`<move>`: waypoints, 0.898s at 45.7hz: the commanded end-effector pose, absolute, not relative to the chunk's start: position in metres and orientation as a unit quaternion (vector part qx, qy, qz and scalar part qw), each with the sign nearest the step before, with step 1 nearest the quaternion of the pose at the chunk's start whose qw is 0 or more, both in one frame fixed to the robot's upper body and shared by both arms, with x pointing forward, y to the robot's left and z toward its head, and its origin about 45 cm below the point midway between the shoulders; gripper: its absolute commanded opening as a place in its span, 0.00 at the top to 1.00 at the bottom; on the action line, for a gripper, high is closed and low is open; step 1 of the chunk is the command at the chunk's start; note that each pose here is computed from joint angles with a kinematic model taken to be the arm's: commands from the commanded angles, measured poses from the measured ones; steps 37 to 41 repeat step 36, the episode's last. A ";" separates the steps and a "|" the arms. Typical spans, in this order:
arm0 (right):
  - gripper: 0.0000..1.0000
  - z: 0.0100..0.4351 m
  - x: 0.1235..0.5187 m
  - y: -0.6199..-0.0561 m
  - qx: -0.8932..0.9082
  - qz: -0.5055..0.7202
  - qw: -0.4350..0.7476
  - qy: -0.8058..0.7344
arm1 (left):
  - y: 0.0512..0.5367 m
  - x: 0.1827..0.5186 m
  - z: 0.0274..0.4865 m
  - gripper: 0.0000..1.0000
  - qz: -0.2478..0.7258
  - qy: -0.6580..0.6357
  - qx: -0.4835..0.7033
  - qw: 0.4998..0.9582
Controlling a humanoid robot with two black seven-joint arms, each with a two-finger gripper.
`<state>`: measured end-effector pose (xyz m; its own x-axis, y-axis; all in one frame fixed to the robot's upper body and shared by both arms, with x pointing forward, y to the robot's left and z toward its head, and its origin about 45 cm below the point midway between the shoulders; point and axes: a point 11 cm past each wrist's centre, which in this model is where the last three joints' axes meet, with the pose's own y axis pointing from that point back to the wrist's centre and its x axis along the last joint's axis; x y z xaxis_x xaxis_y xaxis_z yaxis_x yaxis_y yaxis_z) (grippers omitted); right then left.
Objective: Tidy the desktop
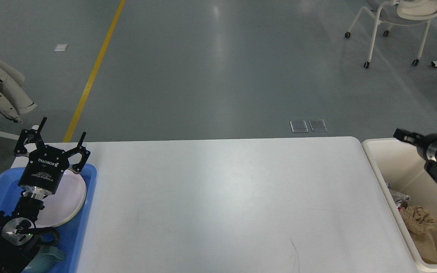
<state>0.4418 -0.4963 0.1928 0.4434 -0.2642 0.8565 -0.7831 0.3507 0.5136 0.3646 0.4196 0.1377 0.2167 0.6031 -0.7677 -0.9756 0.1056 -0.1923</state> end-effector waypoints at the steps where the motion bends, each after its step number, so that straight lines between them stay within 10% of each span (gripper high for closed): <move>1: 0.00 0.262 0.499 -0.422 0.619 0.161 0.490 -0.593 | 0.420 0.364 0.138 0.03 0.568 0.264 -0.353 0.695; 9: 0.00 0.298 0.536 -0.304 0.729 -0.025 0.152 -0.667 | 0.419 0.365 0.137 0.03 0.567 0.264 -0.354 0.695; 22: 0.00 0.138 0.452 -0.287 0.619 -0.325 -0.294 -0.652 | 0.418 0.365 0.137 0.03 0.567 0.265 -0.354 0.695; 41: 0.00 0.115 0.414 -0.326 0.580 -0.317 -0.385 -0.644 | 0.418 0.365 0.137 0.03 0.567 0.265 -0.354 0.695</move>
